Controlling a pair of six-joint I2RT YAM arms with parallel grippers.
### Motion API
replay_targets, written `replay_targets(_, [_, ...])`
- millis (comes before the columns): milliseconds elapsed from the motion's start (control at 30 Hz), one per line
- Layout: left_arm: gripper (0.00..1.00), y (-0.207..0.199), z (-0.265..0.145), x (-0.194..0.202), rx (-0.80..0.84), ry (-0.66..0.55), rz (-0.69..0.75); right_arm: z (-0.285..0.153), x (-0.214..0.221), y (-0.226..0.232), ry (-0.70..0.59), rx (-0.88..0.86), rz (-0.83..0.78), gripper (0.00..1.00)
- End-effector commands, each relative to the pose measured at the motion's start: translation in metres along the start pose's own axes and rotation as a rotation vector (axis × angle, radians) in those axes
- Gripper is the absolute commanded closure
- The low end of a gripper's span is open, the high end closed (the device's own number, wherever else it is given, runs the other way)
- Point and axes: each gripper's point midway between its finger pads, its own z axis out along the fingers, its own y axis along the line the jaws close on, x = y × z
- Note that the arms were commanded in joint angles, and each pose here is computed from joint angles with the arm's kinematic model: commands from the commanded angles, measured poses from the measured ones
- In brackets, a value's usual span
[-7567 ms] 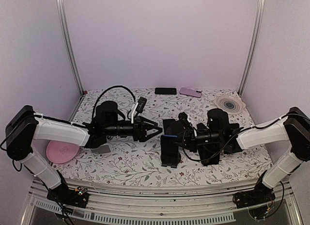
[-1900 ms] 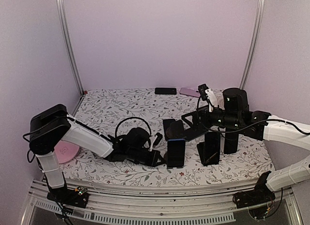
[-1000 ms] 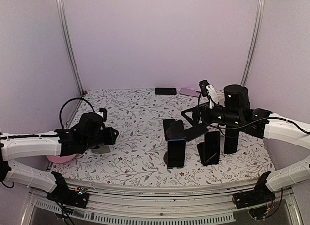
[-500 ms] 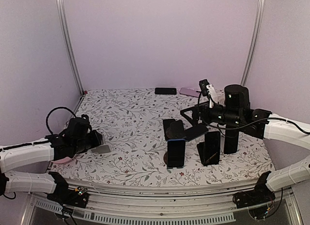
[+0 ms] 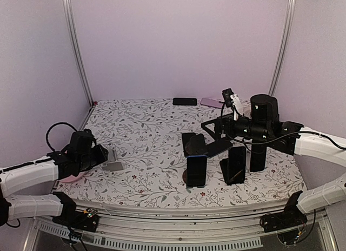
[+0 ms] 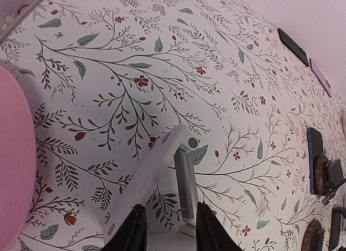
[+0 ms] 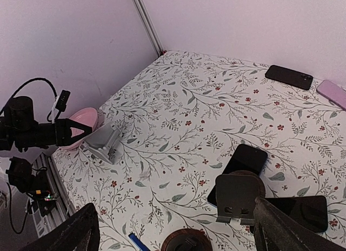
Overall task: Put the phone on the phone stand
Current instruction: Pick up the phone stand from the center of the board.
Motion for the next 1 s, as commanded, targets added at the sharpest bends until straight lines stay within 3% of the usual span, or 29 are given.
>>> replay_targets(0, [0.67,0.010,0.007,0.000,-0.016,0.003,-0.010,-0.007,-0.018,0.007,-0.038,-0.025,-0.002,0.01])
replay_targets(700, [0.67,0.009,0.043,0.004,-0.089,0.073,0.116,-0.012,-0.013,0.007,-0.039,-0.026,0.001,0.01])
replay_targets(833, [0.77,0.011,0.050,0.012,-0.093,0.101,0.123,-0.012,-0.012,0.008,-0.036,-0.035,0.005,0.01])
replay_targets(967, [1.00,0.004,0.052,0.016,-0.045,0.110,0.110,-0.014,-0.013,0.008,-0.037,-0.033,0.006,0.01])
